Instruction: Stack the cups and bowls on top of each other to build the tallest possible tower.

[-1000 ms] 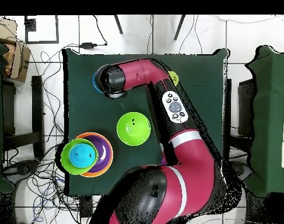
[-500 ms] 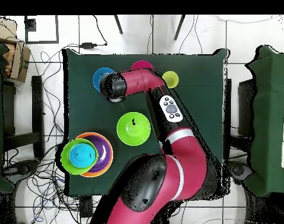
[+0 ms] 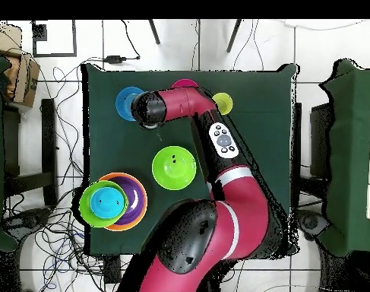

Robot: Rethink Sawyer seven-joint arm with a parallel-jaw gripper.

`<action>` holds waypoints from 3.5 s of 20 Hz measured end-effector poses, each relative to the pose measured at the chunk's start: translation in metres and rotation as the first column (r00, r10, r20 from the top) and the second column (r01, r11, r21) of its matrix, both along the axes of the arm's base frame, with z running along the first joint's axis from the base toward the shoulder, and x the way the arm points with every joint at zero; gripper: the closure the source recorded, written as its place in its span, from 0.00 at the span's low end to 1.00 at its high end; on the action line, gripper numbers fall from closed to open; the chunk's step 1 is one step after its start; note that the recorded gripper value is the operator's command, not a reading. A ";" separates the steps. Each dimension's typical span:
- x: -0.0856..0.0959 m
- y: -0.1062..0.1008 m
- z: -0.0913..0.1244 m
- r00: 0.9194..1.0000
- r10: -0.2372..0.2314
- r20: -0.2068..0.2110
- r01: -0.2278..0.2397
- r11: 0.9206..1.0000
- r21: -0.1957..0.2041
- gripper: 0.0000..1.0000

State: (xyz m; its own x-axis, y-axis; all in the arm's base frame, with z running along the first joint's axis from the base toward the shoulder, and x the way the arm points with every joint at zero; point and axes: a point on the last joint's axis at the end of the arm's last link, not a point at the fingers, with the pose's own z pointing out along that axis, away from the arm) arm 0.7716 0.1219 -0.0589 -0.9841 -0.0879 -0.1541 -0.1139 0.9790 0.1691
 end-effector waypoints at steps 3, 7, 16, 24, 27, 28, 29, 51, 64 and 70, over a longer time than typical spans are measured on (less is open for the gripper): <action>0.004 0.004 0.001 1.000 0.001 0.027 -0.001 1.000 0.001 1.00; 0.006 0.009 0.003 0.999 0.006 0.035 -0.006 1.000 0.001 1.00; -0.019 0.021 0.060 0.998 0.070 -0.008 -0.070 0.997 -0.018 1.00; -0.050 0.029 0.167 0.992 0.107 -0.060 -0.109 0.993 -0.044 1.00; -0.063 0.024 0.194 0.992 0.111 -0.058 -0.114 0.992 -0.057 1.00; -0.068 0.021 0.200 0.992 0.111 -0.058 -0.115 0.991 -0.061 1.00; -0.076 0.014 0.208 0.992 0.111 -0.057 -0.115 0.991 -0.070 1.00; -0.272 -0.184 0.217 0.990 -0.120 -0.069 0.109 0.984 -0.137 1.00; -0.362 -0.278 0.270 0.890 -0.446 -0.095 0.427 0.889 -0.165 1.00; -0.367 -0.245 0.267 0.933 -0.344 -0.106 0.321 0.929 -0.187 1.00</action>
